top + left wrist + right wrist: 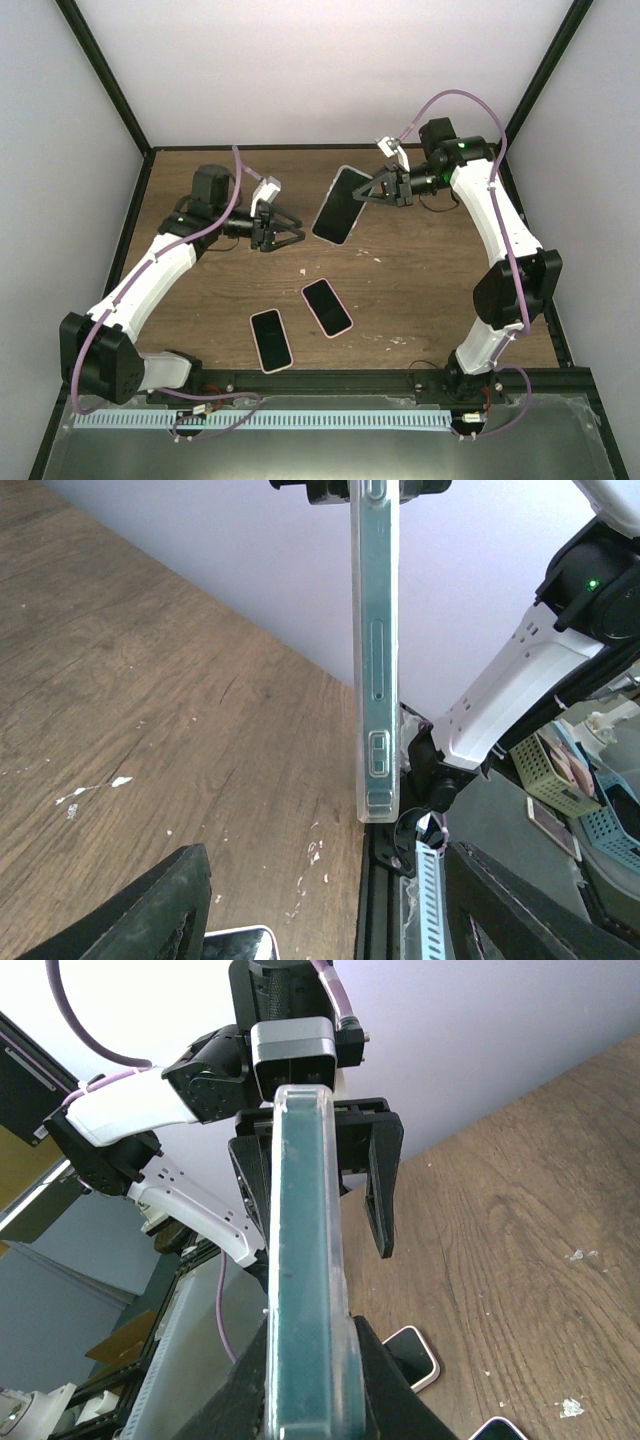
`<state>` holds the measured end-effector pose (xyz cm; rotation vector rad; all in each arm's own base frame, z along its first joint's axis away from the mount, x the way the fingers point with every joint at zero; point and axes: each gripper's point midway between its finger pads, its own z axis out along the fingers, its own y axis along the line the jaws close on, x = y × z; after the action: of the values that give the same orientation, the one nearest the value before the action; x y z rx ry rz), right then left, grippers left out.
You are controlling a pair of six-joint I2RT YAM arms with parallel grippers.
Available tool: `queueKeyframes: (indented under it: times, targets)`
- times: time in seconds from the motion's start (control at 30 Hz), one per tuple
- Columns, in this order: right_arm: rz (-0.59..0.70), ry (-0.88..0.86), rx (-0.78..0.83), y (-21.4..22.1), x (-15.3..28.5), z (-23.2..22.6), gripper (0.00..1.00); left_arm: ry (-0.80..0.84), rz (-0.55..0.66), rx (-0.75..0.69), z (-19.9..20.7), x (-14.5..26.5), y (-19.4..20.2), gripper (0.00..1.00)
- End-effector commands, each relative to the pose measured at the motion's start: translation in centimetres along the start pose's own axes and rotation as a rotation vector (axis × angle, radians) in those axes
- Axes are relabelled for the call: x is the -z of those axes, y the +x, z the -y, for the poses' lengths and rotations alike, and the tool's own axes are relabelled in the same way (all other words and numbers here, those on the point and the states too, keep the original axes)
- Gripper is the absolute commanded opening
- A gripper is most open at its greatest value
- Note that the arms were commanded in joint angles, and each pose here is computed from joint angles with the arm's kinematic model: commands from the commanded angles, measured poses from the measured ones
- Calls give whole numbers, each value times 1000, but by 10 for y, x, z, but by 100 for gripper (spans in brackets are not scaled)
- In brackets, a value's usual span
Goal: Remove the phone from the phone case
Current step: Remove the phone case from the phone.
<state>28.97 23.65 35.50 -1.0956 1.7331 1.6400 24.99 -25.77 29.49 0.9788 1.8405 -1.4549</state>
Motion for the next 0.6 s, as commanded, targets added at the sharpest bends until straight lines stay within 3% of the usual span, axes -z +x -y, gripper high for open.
queueKeyframes:
  times: [0.0,0.33,0.57]
  targets:
    - [42,-56,50,-13,2,-30,1,8,-3,-15,4,-8,-4,65]
    - [40,-57,50,-9,2,-35,1,-46,0,-12,-9,-12,-9,59]
    - [29,-41,42,-6,1,-30,1,65,-10,-31,11,-13,-5,64]
